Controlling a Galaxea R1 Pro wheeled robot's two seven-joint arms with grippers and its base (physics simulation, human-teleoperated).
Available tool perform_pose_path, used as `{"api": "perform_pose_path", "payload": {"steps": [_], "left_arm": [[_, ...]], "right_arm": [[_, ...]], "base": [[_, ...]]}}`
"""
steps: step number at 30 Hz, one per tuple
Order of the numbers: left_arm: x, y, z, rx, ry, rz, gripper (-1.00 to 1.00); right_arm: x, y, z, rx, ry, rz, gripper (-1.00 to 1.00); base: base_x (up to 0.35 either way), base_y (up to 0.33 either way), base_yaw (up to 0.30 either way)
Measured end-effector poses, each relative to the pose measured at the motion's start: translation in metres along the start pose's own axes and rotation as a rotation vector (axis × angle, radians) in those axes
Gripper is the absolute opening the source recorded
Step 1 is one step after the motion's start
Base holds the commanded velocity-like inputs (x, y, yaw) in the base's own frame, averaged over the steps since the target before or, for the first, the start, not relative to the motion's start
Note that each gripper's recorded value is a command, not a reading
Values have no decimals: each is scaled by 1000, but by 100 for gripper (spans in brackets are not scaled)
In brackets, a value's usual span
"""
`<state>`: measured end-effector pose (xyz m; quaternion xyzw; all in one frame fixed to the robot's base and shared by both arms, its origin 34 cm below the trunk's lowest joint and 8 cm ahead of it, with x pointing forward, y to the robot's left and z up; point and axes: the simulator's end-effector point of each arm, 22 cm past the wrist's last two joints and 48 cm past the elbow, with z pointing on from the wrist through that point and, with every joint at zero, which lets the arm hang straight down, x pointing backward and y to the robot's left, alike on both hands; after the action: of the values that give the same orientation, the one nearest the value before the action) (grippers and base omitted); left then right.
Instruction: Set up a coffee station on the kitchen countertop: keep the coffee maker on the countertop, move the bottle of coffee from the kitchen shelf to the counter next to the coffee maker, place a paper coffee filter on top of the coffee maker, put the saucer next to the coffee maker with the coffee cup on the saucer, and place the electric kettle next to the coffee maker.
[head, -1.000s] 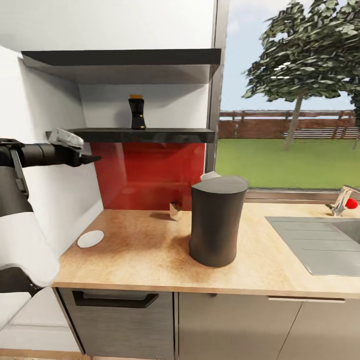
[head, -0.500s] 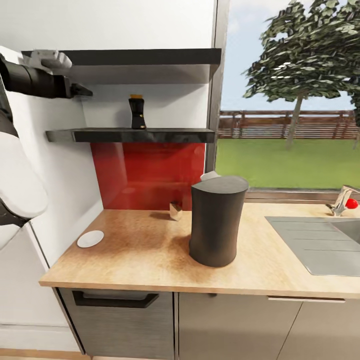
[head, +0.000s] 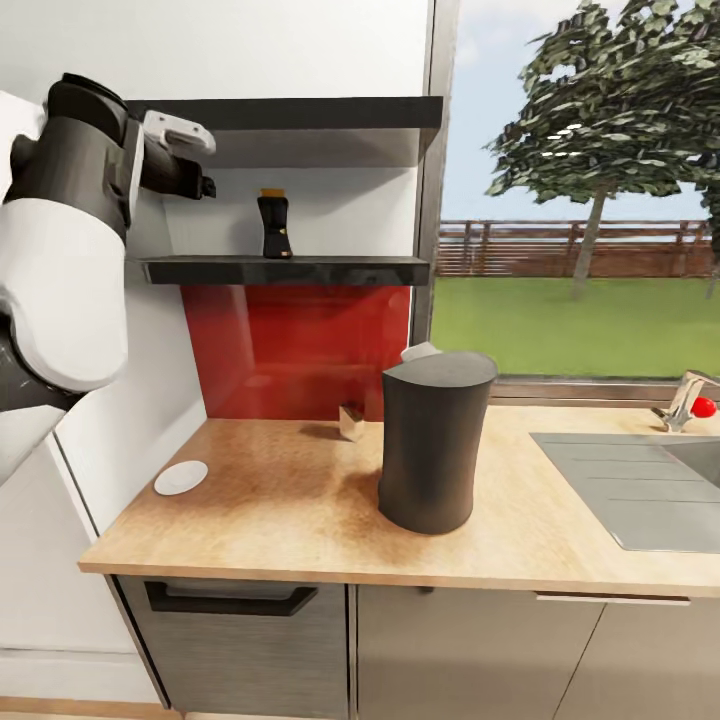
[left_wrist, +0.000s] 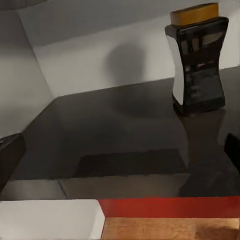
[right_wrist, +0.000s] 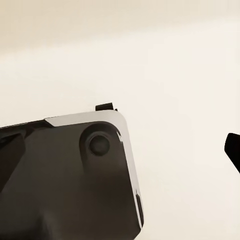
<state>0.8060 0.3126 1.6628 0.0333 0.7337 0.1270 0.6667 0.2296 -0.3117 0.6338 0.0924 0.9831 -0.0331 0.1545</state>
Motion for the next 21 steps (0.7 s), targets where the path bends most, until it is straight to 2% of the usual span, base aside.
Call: {"api": "perform_pose_path", "payload": {"steps": [4,6,8,13,17,21], "left_arm": [[-7,-7,8,-74,-52,13,100],[-15,-9,8,-110,-91,-1,100],[-25,-16,7,-128,-144,-33,100],[-22,-41,18,-95,-172,-75,100],[-15,-63,29,-59,-192,-72,100],[-9,-71,35,-44,-191,-65,100]], "right_arm": [[0,0,0,0,0,0,100],[0,0,0,1,-1,0,100],[0,0,0,1,-1,0,100],[0,-1,0,1,0,0,100],[0,-1,0,1,0,0,100],[0,-1,0,1,0,0,100]], "base": [[0,0,0],[0,0,0],[0,0,0],[0,0,0],[0,0,0],[0,0,0]]}}
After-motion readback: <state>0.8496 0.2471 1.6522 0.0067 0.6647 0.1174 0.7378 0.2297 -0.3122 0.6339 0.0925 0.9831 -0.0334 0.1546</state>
